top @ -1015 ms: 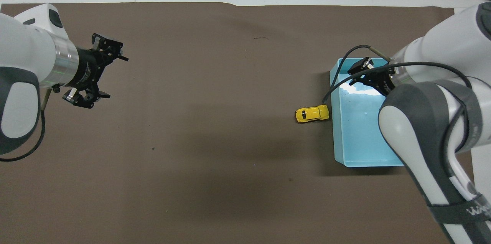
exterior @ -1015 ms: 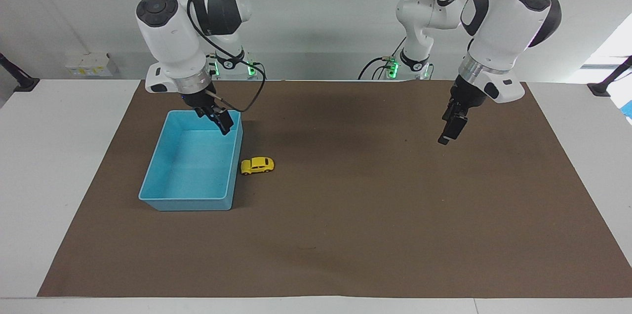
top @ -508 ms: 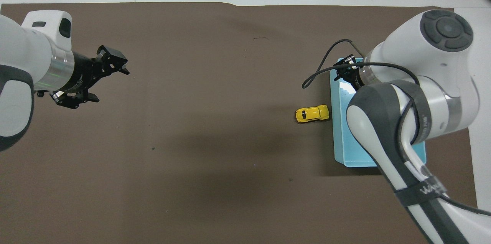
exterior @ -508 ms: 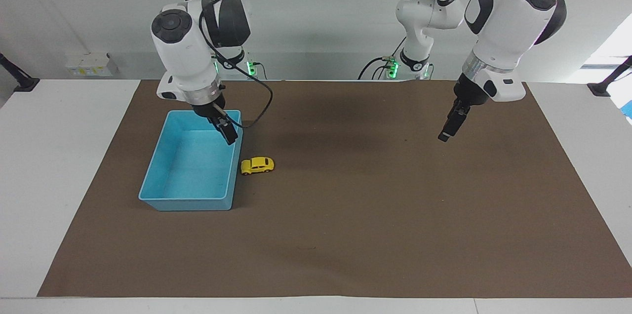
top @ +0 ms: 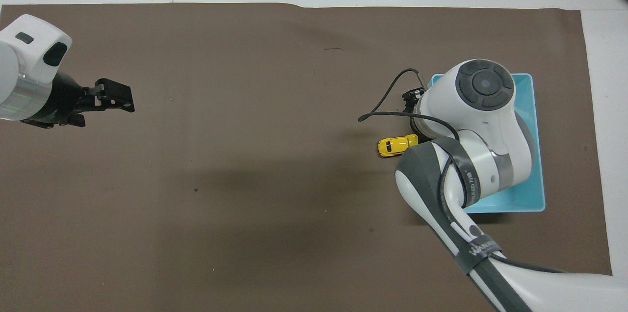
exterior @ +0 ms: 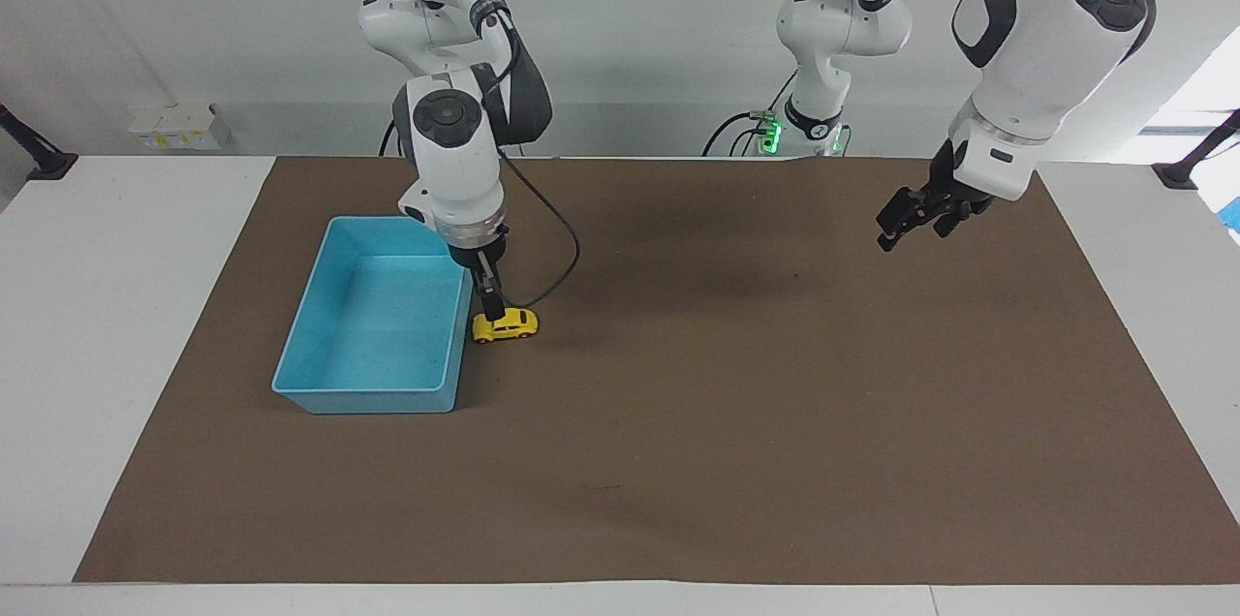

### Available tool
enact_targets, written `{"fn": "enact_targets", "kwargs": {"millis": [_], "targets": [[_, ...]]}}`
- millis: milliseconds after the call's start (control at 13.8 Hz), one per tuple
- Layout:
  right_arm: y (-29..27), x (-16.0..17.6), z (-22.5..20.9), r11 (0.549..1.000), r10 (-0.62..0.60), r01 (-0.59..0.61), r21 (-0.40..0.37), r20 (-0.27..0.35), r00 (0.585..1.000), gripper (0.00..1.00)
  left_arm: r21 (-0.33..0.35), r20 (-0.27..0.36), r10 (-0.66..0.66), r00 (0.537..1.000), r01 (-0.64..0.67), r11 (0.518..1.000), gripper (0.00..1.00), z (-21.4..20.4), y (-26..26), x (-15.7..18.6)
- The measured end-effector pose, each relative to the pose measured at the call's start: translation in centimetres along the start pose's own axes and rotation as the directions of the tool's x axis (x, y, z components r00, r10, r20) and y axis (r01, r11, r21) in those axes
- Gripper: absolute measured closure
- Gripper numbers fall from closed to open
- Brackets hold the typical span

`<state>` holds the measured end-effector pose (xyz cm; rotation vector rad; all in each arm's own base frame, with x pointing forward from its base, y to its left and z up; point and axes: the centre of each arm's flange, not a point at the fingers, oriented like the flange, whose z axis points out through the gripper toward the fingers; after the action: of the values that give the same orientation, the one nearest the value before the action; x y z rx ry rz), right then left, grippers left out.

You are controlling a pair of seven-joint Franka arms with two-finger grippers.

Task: Wind up and store yellow beetle car
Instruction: 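Grasp the car with the right gripper while the left gripper retracts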

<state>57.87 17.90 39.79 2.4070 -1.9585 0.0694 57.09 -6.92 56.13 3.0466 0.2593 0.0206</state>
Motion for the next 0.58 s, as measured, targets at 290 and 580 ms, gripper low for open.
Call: {"fn": "enact_targets", "kwargs": {"millis": [290, 580], "targets": [[0.8, -2.4, 3.9, 0.994, 0.106, -0.106, 0.018, -0.024, 0.994, 0.0, 0.012, 0.022, 0.205, 0.978, -0.206, 0.979, 0.0, -0.4, -2.8, 0.1], [2.0, -2.8, 8.0, 0.995, 0.093, -0.09, 0.033, -0.109, 0.99, 0.0, 0.01, 0.015, 0.319, 0.948, -0.319, 0.948, 0.0, -2.2, -5.2, -0.5]]}}
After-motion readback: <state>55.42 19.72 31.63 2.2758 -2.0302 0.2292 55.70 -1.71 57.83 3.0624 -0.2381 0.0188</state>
